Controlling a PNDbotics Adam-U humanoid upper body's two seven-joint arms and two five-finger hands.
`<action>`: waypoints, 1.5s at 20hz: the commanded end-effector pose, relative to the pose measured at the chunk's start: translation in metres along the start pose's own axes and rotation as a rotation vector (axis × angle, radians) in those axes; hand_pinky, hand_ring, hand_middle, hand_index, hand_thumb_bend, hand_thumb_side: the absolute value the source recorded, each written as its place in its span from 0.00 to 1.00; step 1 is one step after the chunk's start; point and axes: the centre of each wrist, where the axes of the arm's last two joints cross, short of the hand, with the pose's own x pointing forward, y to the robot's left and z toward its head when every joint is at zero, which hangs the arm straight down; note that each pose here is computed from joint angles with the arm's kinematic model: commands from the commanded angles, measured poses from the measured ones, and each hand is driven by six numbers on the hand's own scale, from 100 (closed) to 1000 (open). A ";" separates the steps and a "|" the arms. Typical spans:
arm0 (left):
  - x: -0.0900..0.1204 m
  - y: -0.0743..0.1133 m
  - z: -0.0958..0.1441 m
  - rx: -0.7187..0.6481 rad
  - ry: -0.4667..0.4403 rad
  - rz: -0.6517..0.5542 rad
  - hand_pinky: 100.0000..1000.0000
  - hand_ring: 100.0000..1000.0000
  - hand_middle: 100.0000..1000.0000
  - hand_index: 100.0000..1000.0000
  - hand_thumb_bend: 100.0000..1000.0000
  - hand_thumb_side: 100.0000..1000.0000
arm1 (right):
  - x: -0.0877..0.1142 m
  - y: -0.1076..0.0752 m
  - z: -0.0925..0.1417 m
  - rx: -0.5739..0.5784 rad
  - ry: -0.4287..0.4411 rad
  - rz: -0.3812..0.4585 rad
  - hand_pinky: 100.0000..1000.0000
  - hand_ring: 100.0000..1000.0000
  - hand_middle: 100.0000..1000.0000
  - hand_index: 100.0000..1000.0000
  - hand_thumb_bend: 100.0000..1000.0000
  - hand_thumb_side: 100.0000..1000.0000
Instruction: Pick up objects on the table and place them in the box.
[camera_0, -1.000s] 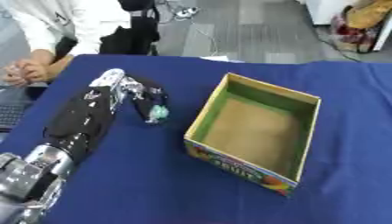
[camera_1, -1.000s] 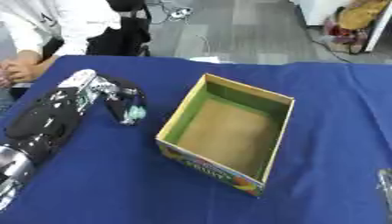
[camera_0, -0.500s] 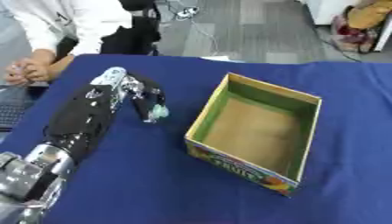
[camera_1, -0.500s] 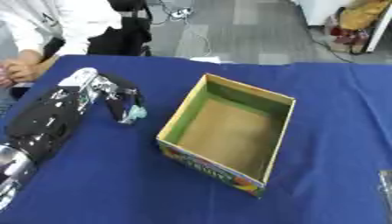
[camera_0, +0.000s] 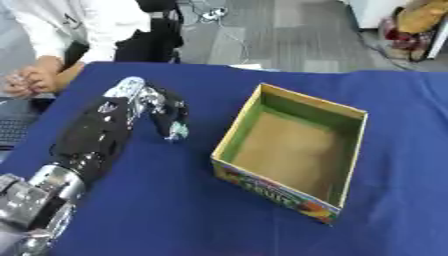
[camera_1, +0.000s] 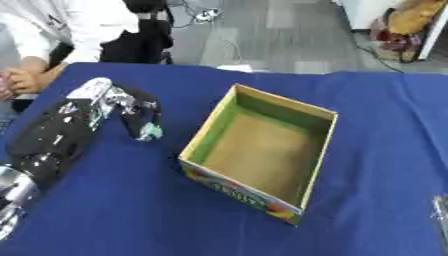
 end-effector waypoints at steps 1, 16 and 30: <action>-0.005 0.011 0.008 0.013 -0.008 -0.026 0.16 0.32 0.55 0.56 0.20 0.21 | 0.002 -0.002 -0.004 -0.001 -0.015 0.002 0.07 0.23 0.36 0.46 0.00 0.82; -0.005 0.006 0.005 -0.004 0.043 -0.002 0.03 0.15 0.41 0.42 0.00 0.37 | 0.001 -0.002 -0.003 0.001 -0.009 0.005 0.07 0.22 0.36 0.46 0.00 0.82; -0.004 0.008 0.006 0.091 -0.019 0.042 0.00 0.02 0.35 0.34 0.00 0.35 | 0.000 -0.002 -0.002 0.003 -0.002 0.006 0.07 0.22 0.36 0.46 0.00 0.82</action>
